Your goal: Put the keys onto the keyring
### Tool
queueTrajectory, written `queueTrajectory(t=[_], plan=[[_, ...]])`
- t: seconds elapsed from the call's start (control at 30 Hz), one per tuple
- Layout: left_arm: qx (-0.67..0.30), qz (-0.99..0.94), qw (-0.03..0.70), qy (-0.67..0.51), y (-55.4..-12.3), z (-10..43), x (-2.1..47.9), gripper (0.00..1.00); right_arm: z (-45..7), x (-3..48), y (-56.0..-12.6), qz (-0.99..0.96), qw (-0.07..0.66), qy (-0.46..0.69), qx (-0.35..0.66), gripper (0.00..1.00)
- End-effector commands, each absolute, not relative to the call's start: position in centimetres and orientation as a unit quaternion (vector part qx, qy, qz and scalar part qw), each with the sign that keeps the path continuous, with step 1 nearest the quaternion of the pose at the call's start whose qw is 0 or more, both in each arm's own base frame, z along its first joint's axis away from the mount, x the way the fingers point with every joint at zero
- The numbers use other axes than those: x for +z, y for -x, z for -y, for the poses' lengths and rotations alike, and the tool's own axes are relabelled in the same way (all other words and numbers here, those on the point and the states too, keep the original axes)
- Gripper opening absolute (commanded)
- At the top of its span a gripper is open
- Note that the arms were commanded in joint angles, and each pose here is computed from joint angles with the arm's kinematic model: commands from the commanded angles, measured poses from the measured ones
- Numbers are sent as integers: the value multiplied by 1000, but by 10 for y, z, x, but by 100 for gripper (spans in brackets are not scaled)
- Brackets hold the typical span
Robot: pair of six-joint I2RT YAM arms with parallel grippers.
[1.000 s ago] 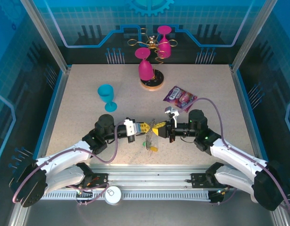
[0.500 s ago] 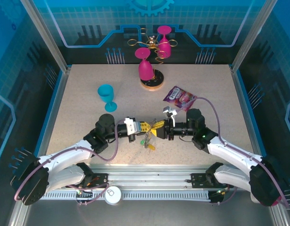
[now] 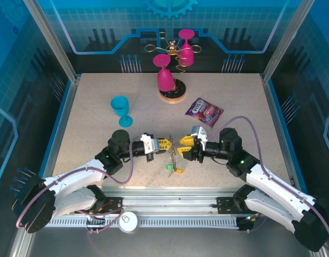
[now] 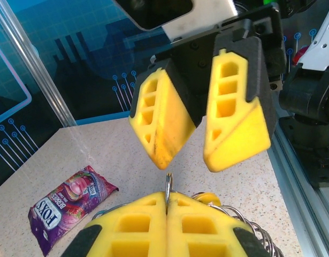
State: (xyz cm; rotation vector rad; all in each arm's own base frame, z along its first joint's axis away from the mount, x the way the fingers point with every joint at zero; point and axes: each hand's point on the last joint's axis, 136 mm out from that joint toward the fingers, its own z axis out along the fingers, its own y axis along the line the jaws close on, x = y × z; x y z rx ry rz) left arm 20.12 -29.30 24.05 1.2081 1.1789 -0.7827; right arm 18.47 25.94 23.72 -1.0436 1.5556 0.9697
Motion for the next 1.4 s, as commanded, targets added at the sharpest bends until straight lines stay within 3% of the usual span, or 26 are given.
queueTrajectory(t=[0.0, 0.37, 0.77, 0.9, 1.0, 1.37], plan=[[-353, -480, 608, -524, -194, 297, 253, 0, -266, 247, -184, -597, 528, 490, 352, 37], [-361, -481, 601, -526, -192, 297, 252, 0, -284, 250, -185, -572, 533, 514, 352, 26], [-367, -479, 599, -526, -190, 298, 253, 0, -287, 250, -184, -566, 530, 520, 358, 0], [-361, -492, 593, -525, -193, 297, 249, 0, -287, 249, -184, -572, 522, 525, 354, 0], [-341, -509, 582, -535, -197, 296, 242, 11, -285, 244, -184, -584, 504, 542, 335, 0], [-299, -539, 536, -576, -200, 294, 226, 13, -282, 228, -174, -606, 398, 641, 251, 0]])
